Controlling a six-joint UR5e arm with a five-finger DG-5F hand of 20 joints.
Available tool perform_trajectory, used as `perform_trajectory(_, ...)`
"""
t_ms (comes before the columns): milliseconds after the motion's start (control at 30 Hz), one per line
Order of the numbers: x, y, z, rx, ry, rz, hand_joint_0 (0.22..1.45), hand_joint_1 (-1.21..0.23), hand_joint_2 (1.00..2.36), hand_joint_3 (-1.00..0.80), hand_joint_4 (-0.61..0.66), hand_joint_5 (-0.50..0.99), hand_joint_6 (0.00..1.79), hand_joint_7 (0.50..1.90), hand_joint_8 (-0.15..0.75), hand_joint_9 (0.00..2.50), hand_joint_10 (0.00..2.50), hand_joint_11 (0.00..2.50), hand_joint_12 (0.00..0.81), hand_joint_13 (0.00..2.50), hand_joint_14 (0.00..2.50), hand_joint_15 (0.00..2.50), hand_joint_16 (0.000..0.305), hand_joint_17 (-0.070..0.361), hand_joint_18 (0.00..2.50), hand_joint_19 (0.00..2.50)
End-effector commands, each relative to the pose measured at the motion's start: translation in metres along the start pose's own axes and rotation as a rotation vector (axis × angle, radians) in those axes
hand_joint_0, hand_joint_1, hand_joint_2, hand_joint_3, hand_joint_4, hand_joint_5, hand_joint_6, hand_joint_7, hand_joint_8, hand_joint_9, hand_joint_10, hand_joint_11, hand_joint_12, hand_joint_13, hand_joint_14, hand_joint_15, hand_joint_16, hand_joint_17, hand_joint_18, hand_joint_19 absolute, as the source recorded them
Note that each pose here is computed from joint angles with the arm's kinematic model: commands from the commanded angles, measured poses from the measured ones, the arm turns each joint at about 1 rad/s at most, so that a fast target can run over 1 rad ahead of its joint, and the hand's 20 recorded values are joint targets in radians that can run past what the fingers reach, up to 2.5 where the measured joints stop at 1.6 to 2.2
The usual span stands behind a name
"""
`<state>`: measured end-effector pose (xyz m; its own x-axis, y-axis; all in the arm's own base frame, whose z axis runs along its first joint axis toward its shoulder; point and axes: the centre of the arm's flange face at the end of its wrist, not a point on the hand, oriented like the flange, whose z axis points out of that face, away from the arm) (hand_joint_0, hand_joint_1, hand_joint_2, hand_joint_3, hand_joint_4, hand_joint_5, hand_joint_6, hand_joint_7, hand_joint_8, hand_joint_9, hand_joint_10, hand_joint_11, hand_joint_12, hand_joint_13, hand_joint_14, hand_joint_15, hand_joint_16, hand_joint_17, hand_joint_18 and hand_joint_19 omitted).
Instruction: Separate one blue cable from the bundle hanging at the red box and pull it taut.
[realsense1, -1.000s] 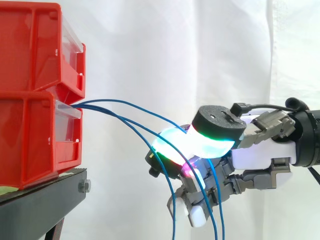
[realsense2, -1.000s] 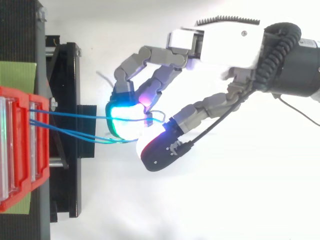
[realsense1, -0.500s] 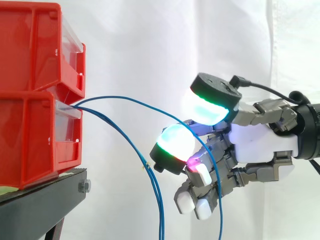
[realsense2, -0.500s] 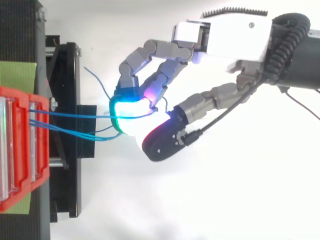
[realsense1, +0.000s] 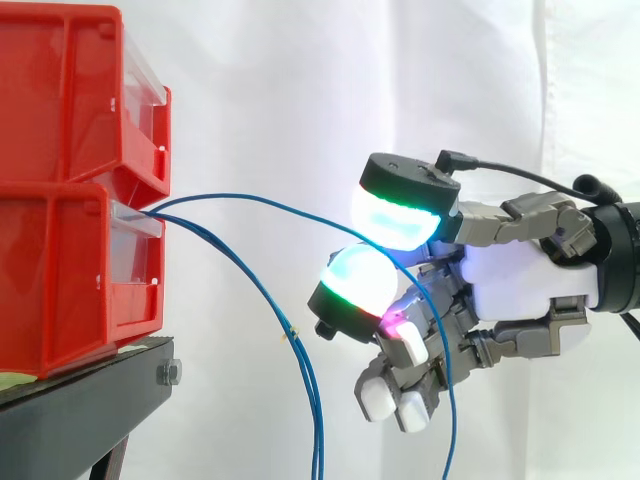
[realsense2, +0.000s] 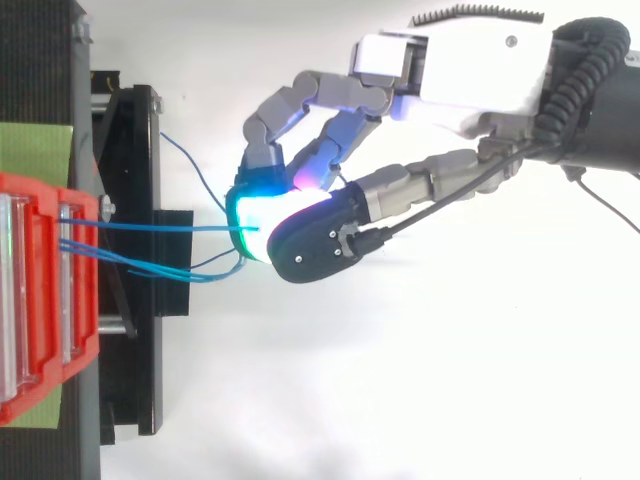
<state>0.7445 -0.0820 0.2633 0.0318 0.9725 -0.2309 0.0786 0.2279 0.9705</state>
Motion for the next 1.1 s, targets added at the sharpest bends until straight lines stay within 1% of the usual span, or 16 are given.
perform_trajectory(0, -0.0028, 0.0045, -0.0027, 0.004, -0.001, -0.003, 0.59, -0.61, 1.02, -0.26, 0.02, -0.16, 0.91, 1.09, 0.274, 1.07, 0.02, 0.79, 0.327, 0.80, 0.02, 0.50, 0.043, 0.098, 0.69, 0.63)
perform_trajectory(33, -0.0027, 0.0039, -0.0033, 0.010, 0.000, -0.004, 0.59, -0.63, 1.02, -0.23, 0.03, -0.16, 0.91, 1.10, 0.273, 1.07, 0.02, 0.79, 0.327, 0.81, 0.02, 0.49, 0.043, 0.098, 0.69, 0.63)
perform_trajectory(67, -0.0032, 0.0056, -0.0042, 0.011, 0.001, -0.006, 0.59, -0.64, 1.02, -0.22, 0.03, -0.16, 0.91, 1.10, 0.271, 1.07, 0.02, 0.78, 0.325, 0.81, 0.02, 0.50, 0.043, 0.098, 0.69, 0.63)
perform_trajectory(233, -0.0032, 0.0049, -0.0050, 0.019, 0.002, -0.007, 0.60, -0.71, 1.03, -0.13, 0.02, -0.16, 0.92, 1.14, 0.270, 1.07, 0.02, 0.80, 0.327, 0.81, 0.02, 0.50, 0.044, 0.098, 0.69, 0.62)
perform_trajectory(367, -0.0032, 0.0049, -0.0050, 0.019, 0.002, -0.009, 0.62, -0.73, 1.03, -0.12, -0.01, -0.17, 0.92, 1.15, 0.263, 1.07, 0.02, 0.81, 0.324, 0.81, 0.02, 0.49, 0.043, 0.097, 0.69, 0.62)
perform_trajectory(400, -0.0032, 0.0049, -0.0050, 0.019, 0.002, -0.009, 0.63, -0.73, 1.03, -0.12, -0.03, -0.17, 0.93, 1.14, 0.261, 1.06, 0.02, 0.80, 0.323, 0.81, 0.02, 0.50, 0.044, 0.098, 0.69, 0.62)
perform_trajectory(533, -0.0032, 0.0039, -0.0046, 0.020, 0.000, -0.010, 0.67, -0.77, 1.02, -0.19, -0.07, -0.18, 0.94, 1.14, 0.256, 1.06, 0.02, 0.80, 0.318, 0.80, 0.02, 0.49, 0.043, 0.097, 0.69, 0.60)
perform_trajectory(733, -0.0023, 0.0041, -0.0045, 0.020, -0.001, -0.010, 0.71, -0.75, 1.01, -0.36, -0.07, -0.19, 0.94, 1.09, 0.247, 1.02, 0.02, 0.80, 0.311, 0.78, 0.02, 0.48, 0.043, 0.096, 0.66, 0.57)
perform_trajectory(800, -0.0036, 0.0049, -0.0048, 0.018, -0.002, -0.010, 0.72, -0.75, 1.01, -0.39, -0.07, -0.20, 0.94, 1.09, 0.250, 1.01, 0.02, 0.80, 0.311, 0.78, 0.02, 0.48, 0.042, 0.095, 0.66, 0.57)
perform_trajectory(900, -0.0023, 0.0041, -0.0045, 0.020, -0.001, -0.010, 0.73, -0.75, 1.01, -0.43, -0.08, -0.20, 0.94, 1.13, 0.246, 1.00, 0.02, 0.79, 0.311, 0.77, 0.02, 0.47, 0.043, 0.096, 0.66, 0.57)
perform_trajectory(933, -0.0038, 0.0049, -0.0048, 0.019, -0.004, -0.010, 0.73, -0.75, 1.00, -0.44, -0.08, -0.20, 0.93, 1.17, 0.247, 1.01, 0.02, 0.81, 0.310, 0.77, 0.02, 0.47, 0.043, 0.096, 0.66, 0.57)
perform_trajectory(967, -0.0039, 0.0049, -0.0048, 0.019, -0.005, -0.010, 0.73, -0.76, 1.01, -0.44, -0.08, -0.20, 0.93, 1.17, 0.246, 1.01, 0.02, 0.80, 0.310, 0.77, 0.02, 0.48, 0.043, 0.096, 0.66, 0.57)
perform_trajectory(1000, -0.0025, 0.0041, -0.0045, 0.020, -0.003, -0.010, 0.73, -0.76, 1.00, -0.45, -0.08, -0.20, 0.93, 1.19, 0.245, 1.01, 0.02, 0.81, 0.310, 0.77, 0.02, 0.47, 0.042, 0.095, 0.66, 0.58)
perform_trajectory(1067, -0.0037, 0.0038, -0.0046, 0.021, -0.005, -0.010, 0.74, -0.76, 1.00, -0.45, -0.08, -0.20, 0.94, 1.18, 0.248, 1.01, 0.02, 0.80, 0.309, 0.77, 0.02, 0.48, 0.043, 0.096, 0.66, 0.58)
